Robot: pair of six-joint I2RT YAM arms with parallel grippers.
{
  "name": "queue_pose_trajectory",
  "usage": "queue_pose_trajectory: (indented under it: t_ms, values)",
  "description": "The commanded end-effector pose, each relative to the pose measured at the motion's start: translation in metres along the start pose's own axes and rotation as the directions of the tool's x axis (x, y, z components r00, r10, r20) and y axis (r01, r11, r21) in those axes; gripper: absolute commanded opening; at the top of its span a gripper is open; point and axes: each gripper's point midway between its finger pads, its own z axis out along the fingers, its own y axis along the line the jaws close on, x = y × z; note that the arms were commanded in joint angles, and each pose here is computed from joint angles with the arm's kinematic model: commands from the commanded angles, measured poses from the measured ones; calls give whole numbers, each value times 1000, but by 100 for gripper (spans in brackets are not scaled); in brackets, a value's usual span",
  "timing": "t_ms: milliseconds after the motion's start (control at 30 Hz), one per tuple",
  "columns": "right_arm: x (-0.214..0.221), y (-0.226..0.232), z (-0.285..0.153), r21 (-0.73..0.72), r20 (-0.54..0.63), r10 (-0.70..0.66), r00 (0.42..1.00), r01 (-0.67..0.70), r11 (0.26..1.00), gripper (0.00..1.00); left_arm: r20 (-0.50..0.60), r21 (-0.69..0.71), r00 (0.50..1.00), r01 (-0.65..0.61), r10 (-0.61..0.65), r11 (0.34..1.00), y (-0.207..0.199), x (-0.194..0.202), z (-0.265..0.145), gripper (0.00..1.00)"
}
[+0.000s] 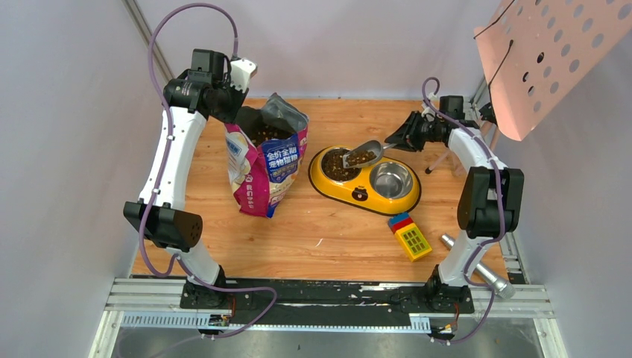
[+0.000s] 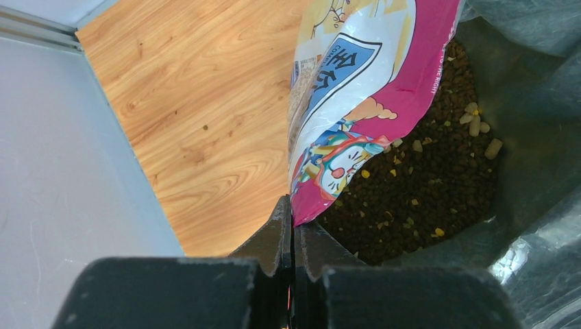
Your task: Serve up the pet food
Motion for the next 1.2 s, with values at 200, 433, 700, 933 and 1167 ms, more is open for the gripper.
queue_pose_trajectory:
  t_ms: [200,433,700,933,1167]
  values:
    - [9,24,13,130,17,-262,965,258,957,0,278,-83,961,14,10,996,18,-54,-65,0]
    - [4,32,17,258,32,-410,912,388,885,0,284,-78,959,11,12,997,16,-54,-69,0]
    - [5,47,13,339,29,-553,832,513,789,0,293,-73,956,8,14,997,15,-55,-73,0]
    - [3,56,1,363,42,-583,811,531,766,0,299,-78,954,7,17,997,15,-56,-76,0]
    - [11,76,1,339,44,-622,781,574,745,0,301,-82,953,6,19,997,16,-56,-78,0]
